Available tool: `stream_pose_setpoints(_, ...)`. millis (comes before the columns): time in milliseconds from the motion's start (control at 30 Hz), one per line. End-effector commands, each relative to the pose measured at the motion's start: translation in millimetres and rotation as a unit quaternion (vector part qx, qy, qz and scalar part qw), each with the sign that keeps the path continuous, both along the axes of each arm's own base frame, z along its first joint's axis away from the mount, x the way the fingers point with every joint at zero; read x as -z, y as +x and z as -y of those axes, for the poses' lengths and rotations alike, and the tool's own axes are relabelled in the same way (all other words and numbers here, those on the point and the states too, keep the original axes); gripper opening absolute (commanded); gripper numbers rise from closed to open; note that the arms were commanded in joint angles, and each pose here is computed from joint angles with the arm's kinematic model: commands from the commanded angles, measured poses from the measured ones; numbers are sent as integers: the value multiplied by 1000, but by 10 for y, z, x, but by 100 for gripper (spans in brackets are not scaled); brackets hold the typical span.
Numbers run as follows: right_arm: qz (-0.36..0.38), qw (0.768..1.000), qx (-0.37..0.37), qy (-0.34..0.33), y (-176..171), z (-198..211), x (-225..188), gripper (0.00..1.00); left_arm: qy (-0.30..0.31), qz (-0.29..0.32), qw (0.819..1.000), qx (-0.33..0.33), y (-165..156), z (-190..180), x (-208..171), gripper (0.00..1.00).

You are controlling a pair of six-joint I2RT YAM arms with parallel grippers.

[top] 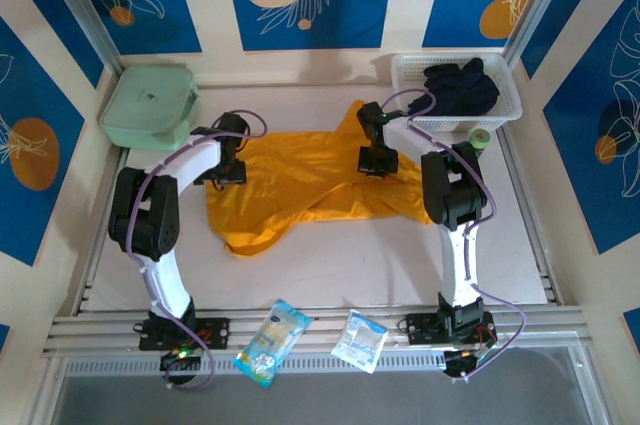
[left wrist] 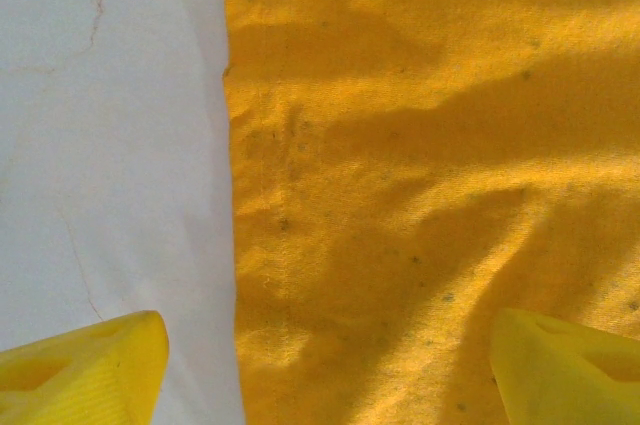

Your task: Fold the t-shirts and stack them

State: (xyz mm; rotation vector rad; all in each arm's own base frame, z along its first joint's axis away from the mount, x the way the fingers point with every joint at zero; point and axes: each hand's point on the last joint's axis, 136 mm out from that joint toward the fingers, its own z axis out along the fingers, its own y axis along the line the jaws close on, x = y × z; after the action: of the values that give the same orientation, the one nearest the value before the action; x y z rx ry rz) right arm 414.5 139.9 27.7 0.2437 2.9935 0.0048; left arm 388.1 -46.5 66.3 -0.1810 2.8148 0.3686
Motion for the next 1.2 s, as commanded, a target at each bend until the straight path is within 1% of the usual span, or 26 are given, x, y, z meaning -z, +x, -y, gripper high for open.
stream_pose_setpoints(0, 15, 1000, 0, 8, -82, -24, -235, 0, 0, -7, 1000, 1, -44, -17, 30, 83)
stream_pose_setpoints(167, 29, 1000, 5, -5, -321, -11, -515, 0, -2, -2, 1000, 1, -49, -15, 15, 83)
stream_pose_setpoints(267, 36, 999, 13, -13, -598, -22, -686, 0, -5, 1, 1000, 1, -49, -10, 8, 83)
stream_pose_setpoints(400, 31, 999, 35, -23, -1126, -62, -740, 0, -12, 6, 1000, 3, -40, 14, 27, 83)
stream_pose_setpoints(500, 19, 998, 58, -28, -1578, -124, -666, 0, -23, 6, 1000, 8, -22, 54, 59, 83)
stream_pose_setpoints(633, 0, 996, 76, -56, -2160, -210, -545, 0, -31, 6, 999, 15, 2, 94, 112, 83)
stream_pose_setpoints(733, -10, 993, 86, -76, -2467, -297, -491, 0, -38, 3, 999, 20, 15, 126, 161, 83)
stream_pose_setpoints(867, -16, 990, 83, -115, -2742, -386, -518, 0, -46, 0, 999, 25, 22, 160, 203, 83)
stream_pose_setpoints(1000, -23, 984, 76, -160, -2918, -407, -496, 0, -53, -2, 998, 30, 2, 190, 238, 83)
stream_pose_setpoints(1033, -27, 983, 73, -167, -2931, -415, -466, 2, -55, -3, 998, 31, -4, 194, 249, 83)
stream_pose_setpoints(1067, -31, 982, 70, -174, -2937, -419, -433, 9, -56, -5, 998, 31, -11, 200, 257, 83)
stream_pose_setpoints(1167, -29, 982, 59, -176, -2897, -484, -428, 20, -58, -8, 998, 34, -32, 217, 265, 83)
